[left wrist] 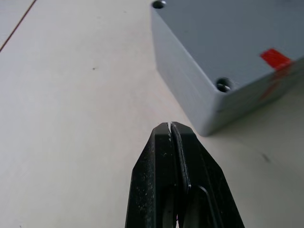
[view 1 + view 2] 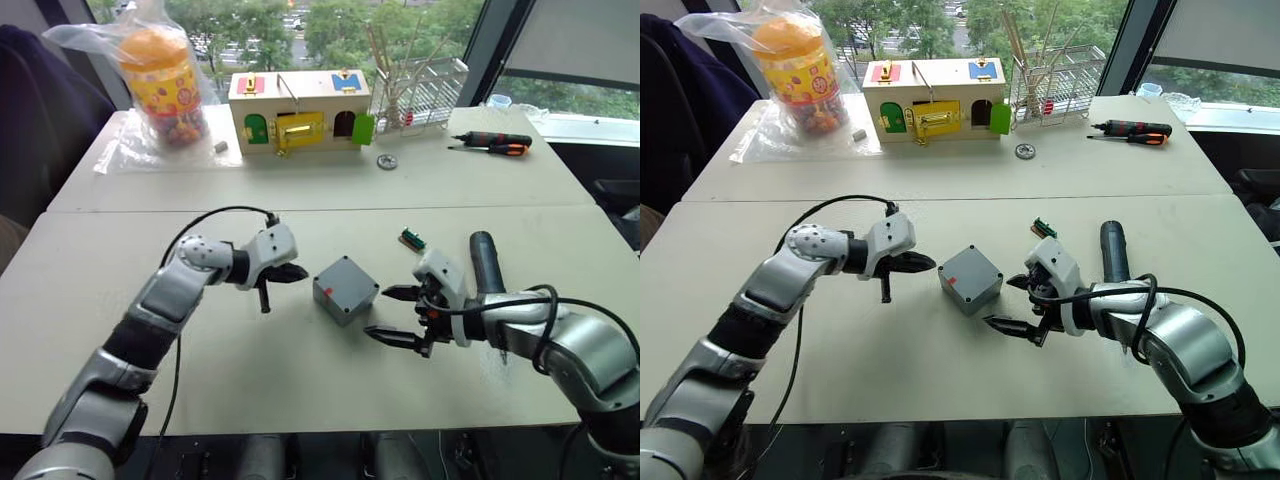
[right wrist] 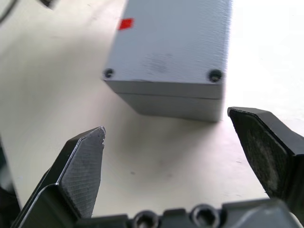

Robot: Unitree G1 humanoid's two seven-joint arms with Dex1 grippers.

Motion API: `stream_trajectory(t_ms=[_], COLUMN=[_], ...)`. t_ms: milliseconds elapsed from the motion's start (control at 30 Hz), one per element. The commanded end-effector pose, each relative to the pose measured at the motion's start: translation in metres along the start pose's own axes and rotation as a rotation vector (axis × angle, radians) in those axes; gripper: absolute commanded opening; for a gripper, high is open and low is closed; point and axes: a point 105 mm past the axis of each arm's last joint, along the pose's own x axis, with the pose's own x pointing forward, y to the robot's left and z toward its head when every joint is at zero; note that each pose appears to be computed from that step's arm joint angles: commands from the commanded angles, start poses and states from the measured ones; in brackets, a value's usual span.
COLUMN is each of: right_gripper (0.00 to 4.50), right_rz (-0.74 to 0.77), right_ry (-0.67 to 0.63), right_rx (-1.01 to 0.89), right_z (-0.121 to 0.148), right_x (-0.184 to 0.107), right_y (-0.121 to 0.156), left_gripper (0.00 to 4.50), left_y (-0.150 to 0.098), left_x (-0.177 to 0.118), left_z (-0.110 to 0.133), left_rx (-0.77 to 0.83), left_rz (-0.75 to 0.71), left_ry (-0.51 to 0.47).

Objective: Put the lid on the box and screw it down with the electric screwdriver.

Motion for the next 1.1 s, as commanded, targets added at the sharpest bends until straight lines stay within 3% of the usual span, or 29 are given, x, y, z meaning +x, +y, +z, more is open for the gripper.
stream_trajectory(t_ms=[33, 267, 533, 1100], right_gripper=[4.44, 4.44, 4.44, 4.44], right_rz=[0.023, 0.104, 0.162, 0.164], right_ry=[-0.038, -0.046, -0.016, -0.034], right_rx=[-0.065, -0.103, -0.069, -0.048], right_z=[0.008, 0.010, 0.001, 0.003], right_x=[0.005, 0.016, 0.014, 0.014], right_y=[-0.002, 0.005, 0.024, 0.032], left_gripper=[0.00, 0.00, 0.00, 0.00], left_y=[-0.019, -0.034, -0.027, -0.018], left_x=[-0.006, 0.015, 0.024, 0.026], left_z=[0.006, 0.008, 0.015, 0.015], left_rx=[-0.011, -0.063, -0.015, 0.015], left_rz=[-0.070, -0.102, -0.081, -0.057], left_ry=[-0.020, -0.053, -0.047, -0.039])
